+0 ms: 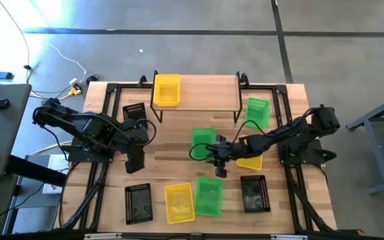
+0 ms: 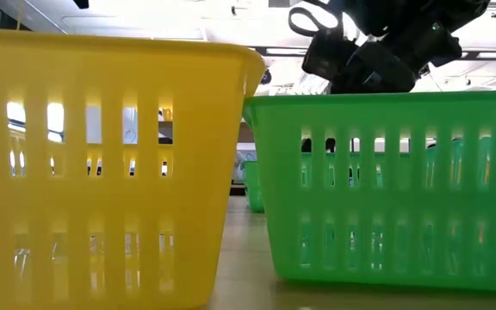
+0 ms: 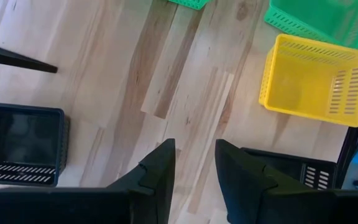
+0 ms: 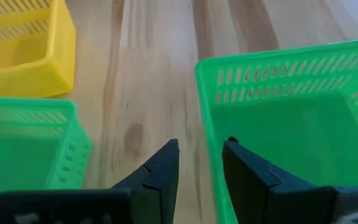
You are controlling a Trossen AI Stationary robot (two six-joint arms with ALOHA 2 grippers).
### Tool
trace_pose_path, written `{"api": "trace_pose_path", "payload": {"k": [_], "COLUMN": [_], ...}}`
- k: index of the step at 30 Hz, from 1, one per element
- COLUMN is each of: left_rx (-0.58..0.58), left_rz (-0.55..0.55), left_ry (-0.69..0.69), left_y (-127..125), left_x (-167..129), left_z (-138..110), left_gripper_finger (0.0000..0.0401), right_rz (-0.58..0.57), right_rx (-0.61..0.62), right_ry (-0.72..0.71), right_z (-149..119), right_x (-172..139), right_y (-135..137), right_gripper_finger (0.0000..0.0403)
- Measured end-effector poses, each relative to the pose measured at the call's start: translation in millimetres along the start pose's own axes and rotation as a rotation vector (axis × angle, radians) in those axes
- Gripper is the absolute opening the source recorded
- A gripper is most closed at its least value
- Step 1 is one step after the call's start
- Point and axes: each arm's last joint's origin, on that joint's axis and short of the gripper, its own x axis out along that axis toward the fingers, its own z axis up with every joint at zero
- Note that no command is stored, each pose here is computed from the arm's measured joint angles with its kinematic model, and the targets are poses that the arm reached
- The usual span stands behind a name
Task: Stack baskets on shelf by color
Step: Put the middle left green bin on the shelf
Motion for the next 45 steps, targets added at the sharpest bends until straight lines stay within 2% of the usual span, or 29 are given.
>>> {"api": "trace_pose_path", "payload": {"k": [7, 16, 19, 24, 29, 36, 45], "left_rx": [-0.008, -0.008, -0.008, -0.008, -0.01, -0.009, -0.009], "left_rz": [0.0, 0.013, 0.013, 0.013, 0.013, 0.013, 0.0], "left_ry": [-0.001, -0.013, -0.013, -0.013, -0.013, -0.014, -0.004], "left_y": [-0.1, 0.3, 0.3, 0.3, 0.3, 0.3, -0.1], "left_x": [0.0, 0.1, 0.1, 0.1, 0.1, 0.1, 0.1], "left_z": [0.1, 0.5, 0.5, 0.5, 0.5, 0.6, 0.4], "left_gripper_finger": [0.0103, 0.0103, 0.0103, 0.0103, 0.0103, 0.0103, 0.0103], "right_rz": [-0.026, -0.052, -0.056, -0.06, -0.07, -0.07, -0.047], "right_rx": [-0.056, -0.054, -0.057, -0.092, -0.111, -0.054, 0.017], "right_ry": [0.051, 0.085, 0.109, 0.152, 0.169, 0.184, 0.137], "right_z": [-6.4, -11.9, -9.0, 0.9, 12.5, 26.6, 43.7], "right_x": [3.5, 9.0, 8.1, 5.1, 1.9, -2.9, -10.4], "right_y": [-1.5, -2.6, -2.1, -0.4, -0.5, 2.1, 23.8], "right_gripper_finger": [0.011, 0.0107, 0.0082, 0.0009, 0.0007, 0.0002, 0.0001]}}
